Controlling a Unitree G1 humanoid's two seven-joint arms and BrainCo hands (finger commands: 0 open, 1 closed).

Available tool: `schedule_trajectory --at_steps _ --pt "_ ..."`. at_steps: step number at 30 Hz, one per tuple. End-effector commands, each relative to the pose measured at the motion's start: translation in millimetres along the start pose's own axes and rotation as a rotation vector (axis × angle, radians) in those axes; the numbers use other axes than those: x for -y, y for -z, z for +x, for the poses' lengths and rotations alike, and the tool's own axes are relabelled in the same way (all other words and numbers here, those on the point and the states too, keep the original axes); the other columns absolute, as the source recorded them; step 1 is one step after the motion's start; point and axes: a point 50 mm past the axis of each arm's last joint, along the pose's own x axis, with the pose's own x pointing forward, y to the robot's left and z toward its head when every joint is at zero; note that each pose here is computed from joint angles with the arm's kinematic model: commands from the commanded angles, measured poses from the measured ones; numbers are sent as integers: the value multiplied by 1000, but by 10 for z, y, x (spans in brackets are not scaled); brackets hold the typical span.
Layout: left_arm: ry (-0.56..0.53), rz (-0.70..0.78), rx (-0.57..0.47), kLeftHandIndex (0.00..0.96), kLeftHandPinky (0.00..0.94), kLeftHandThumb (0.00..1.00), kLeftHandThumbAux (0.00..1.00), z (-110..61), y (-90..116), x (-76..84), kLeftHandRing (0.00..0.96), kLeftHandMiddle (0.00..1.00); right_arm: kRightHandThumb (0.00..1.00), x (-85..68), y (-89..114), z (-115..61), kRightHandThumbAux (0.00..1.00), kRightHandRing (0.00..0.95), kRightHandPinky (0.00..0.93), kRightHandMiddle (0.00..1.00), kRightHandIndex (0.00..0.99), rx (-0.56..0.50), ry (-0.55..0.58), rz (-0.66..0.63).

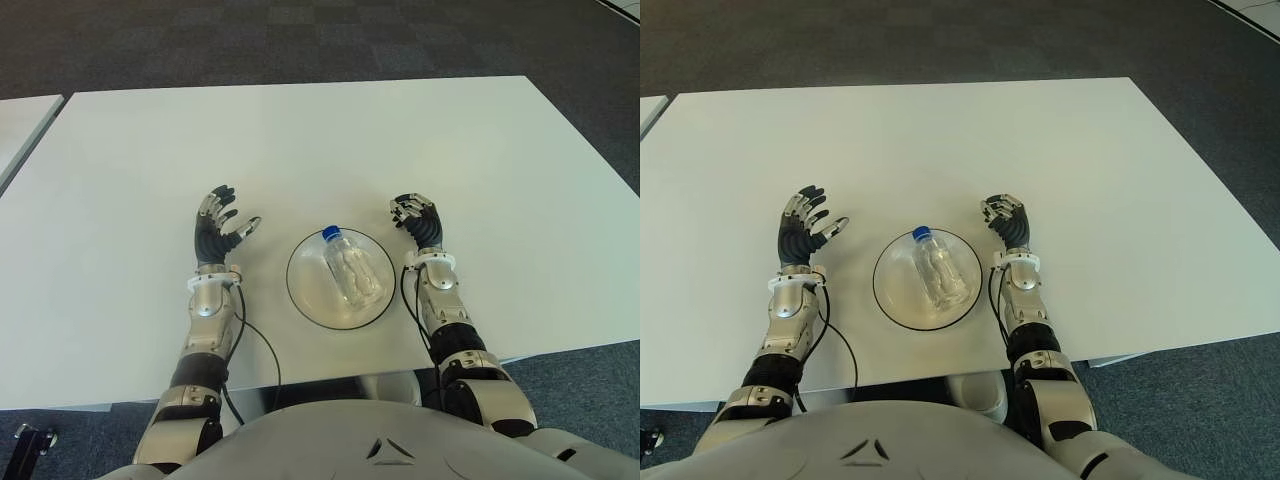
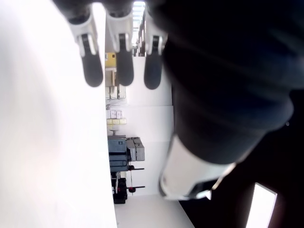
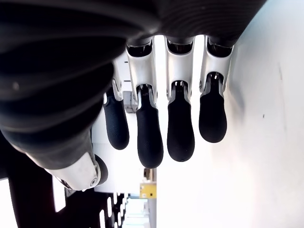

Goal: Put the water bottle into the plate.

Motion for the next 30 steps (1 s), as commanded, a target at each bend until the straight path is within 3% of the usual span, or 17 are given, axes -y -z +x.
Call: schedule_trajectory --at_steps 1,9,30 --pt "13 20 -51 277 329 17 977 -76 117 -24 281 293 707 -6 83 -41 729 618 634 595 433 -48 6 -2" --pt "11 45 -97 334 401 57 923 -117 225 -48 368 376 708 -12 79 -47 729 620 638 593 433 -46 -2 -6" --pt "-19 50 -141 431 476 73 973 -149 308 -72 468 466 708 -27 74 -66 729 628 644 608 434 -42 -23 10"
